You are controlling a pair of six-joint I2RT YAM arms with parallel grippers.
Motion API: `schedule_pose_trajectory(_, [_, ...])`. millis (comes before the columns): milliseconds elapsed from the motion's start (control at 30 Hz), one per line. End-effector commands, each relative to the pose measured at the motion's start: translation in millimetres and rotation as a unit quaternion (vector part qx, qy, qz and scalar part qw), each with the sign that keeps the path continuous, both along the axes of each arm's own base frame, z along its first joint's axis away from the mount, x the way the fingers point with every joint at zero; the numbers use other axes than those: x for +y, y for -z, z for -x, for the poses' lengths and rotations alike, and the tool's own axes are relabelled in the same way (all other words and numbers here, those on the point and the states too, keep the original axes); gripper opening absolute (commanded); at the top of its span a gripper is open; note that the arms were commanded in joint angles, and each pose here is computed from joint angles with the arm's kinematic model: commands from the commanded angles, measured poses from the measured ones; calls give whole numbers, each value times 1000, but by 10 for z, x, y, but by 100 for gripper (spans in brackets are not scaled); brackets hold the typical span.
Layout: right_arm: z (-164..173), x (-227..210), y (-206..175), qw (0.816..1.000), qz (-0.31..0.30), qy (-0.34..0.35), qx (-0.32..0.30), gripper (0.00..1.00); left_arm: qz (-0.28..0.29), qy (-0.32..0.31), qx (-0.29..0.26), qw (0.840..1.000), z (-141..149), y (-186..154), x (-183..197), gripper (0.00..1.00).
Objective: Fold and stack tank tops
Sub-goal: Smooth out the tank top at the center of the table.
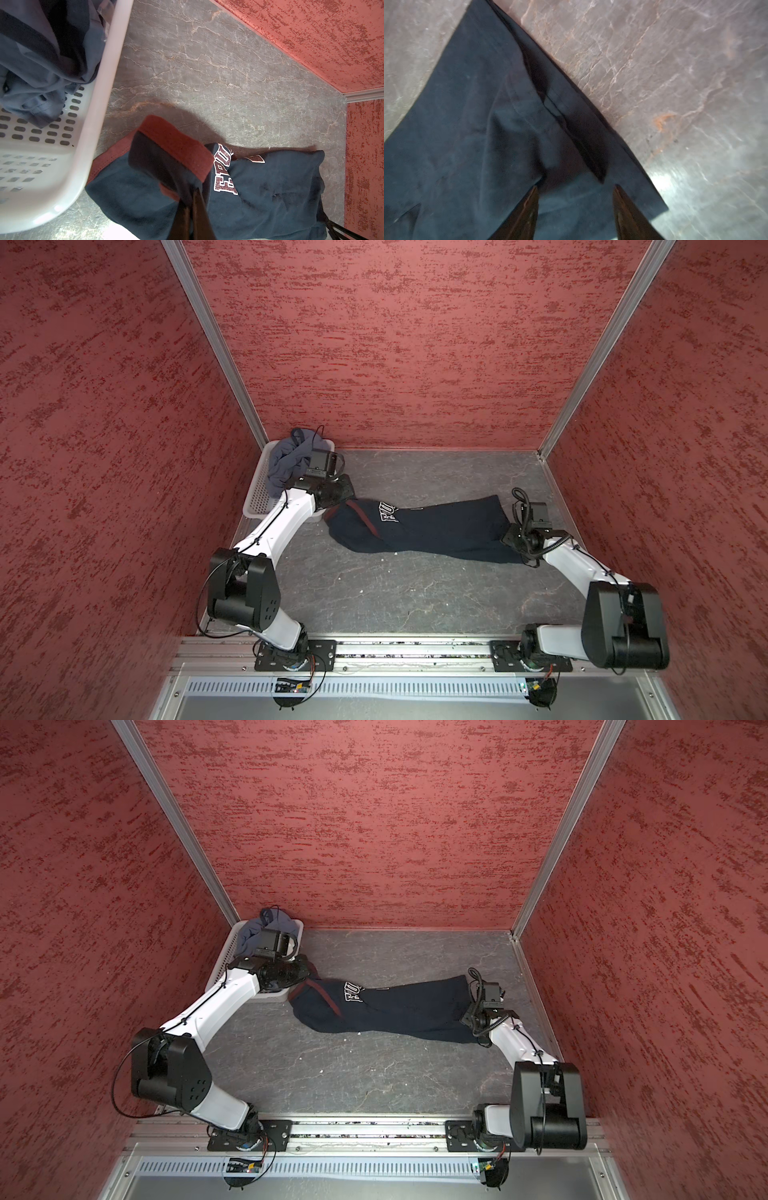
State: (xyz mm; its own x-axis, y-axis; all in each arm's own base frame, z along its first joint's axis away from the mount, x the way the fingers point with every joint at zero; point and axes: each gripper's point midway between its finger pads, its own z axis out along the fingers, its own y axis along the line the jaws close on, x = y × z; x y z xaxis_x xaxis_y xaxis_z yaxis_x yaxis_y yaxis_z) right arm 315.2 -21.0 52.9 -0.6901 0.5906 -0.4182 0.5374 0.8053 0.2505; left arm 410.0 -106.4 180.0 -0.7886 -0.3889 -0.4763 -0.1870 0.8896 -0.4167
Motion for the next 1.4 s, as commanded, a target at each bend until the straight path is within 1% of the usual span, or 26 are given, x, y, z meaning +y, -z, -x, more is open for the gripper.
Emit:
schedule_pose_trajectory(0, [-187,17,-41,999,-18,4,-30,54,4,-1,-17,1000,1,-75,-6,0])
schedule_pose_trajectory(33, [-187,17,-23,999,-19,5,-28,52,3,-1,-17,1000,0,-74,-5,0])
schedule_pose_trajectory(200, [-175,-11,25,1000,-10,6,-19,46,3,0,-14,1000,1,-53,-11,0])
schedule_pose_trajectory(300, [-154,-12,58,1000,-8,3,-13,37,3,-3,-15,1000,-6,-55,-9,0])
schedule_pose_trajectory(367, [-147,-23,48,1000,-6,5,-14,29,6,-6,-18,1000,-10,-68,-8,0])
schedule_pose_trajectory(400, [-147,-25,22,1000,-5,6,-17,23,8,-7,-20,1000,-11,-79,-12,0])
schedule_pose_trajectory(433, [-159,-28,-21,1000,-3,5,-23,19,10,-8,-23,1000,-5,-97,-13,0])
schedule_pose_trajectory(500, [-164,-53,-160,999,3,10,-38,5,15,-10,-32,999,4,-160,-16,0])
schedule_pose_trajectory(533, [-160,-63,-217,999,6,11,-43,1,16,-10,-37,999,17,-199,-14,0])
schedule_pose_trajectory(667, [-99,-151,-740,995,33,24,-90,0,27,-15,-80,996,114,-513,15,0])
schedule_pose_trajectory(733, [-6,-237,-1073,991,55,40,-118,0,31,-20,-105,994,197,-705,51,0])
schedule_pose_trajectory(833, [227,-383,-1623,979,92,74,-166,0,39,-29,-147,988,392,-1024,123,0])
schedule_pose_trajectory(1000, [715,-514,-2499,950,122,118,-262,0,60,-45,-225,971,884,-1584,263,0])
schedule_pose_trajectory(1067, [928,-526,-2838,933,124,129,-311,0,69,-54,-270,959,1148,-1872,347,0])
schedule_pose_trajectory(1133, [1080,-529,-3075,920,120,139,-348,0,78,-61,-301,948,1326,-2074,406,0])
schedule_pose_trajectory(1167, [1102,-521,-3139,916,118,138,-357,0,81,-61,-308,946,1366,-2128,410,0])
schedule_pose_trajectory(1233, [1017,-497,-3143,919,114,130,-353,0,82,-56,-294,950,1303,-2087,372,0])
schedule_pose_trajectory(1267, [897,-466,-3079,926,111,116,-341,0,79,-52,-270,958,1202,-1969,325,0])
schedule_pose_trajectory(1300, [770,-440,-2983,934,107,106,-324,0,74,-49,-240,967,1090,-1821,279,0])
schedule_pose_trajectory(1367, [427,-353,-2651,954,90,74,-276,0,61,-28,-148,987,810,-1360,123,1])
